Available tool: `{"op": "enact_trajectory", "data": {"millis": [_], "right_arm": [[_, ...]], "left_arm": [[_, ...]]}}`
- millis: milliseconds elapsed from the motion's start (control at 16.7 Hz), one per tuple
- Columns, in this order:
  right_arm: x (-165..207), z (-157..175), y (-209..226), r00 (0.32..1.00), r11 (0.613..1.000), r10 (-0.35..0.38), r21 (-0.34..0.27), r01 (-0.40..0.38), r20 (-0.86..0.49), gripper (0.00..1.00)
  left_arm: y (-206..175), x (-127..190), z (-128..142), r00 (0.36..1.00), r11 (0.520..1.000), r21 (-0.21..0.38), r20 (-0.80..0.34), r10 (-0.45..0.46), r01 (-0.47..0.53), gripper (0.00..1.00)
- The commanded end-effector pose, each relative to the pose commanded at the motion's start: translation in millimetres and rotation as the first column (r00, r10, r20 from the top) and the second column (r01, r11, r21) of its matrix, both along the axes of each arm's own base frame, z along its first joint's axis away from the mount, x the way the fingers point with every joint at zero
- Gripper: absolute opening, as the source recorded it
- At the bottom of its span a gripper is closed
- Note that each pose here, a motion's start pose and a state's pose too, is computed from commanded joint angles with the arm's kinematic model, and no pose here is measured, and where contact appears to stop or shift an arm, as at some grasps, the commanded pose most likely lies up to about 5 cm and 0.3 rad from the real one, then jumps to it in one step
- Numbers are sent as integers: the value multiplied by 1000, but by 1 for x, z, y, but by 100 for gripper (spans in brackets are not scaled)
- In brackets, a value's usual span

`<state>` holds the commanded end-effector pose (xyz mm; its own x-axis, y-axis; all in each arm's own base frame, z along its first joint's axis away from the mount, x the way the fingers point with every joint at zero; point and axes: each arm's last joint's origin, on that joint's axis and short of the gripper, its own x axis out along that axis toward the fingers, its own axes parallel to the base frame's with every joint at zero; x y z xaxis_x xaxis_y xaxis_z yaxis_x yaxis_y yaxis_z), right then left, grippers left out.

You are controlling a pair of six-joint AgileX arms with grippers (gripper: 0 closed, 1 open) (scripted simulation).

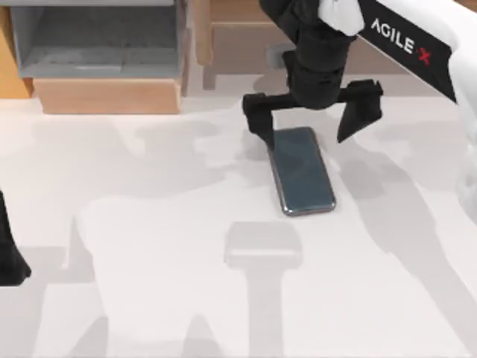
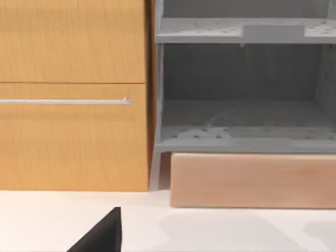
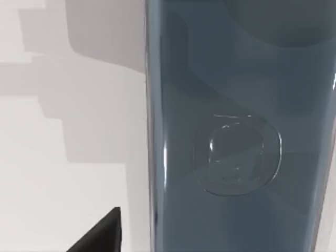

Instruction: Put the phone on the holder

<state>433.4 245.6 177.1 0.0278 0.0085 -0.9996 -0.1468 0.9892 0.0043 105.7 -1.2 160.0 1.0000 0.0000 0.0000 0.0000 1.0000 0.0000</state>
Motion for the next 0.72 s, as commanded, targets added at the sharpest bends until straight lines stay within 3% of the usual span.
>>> {"op": "enact_trajectory", "data": {"millis": [420,720], "right_arm": [[1,-4,-1,1000,1000,-1,0,1,0,100],[4,-55,1,1000,1000,0,4,0,8,100]], "left_arm": [[0,0,0,1000,1000,0,0,0,0,100],[0,0,0,1000,1000,0,0,0,0,100]]}}
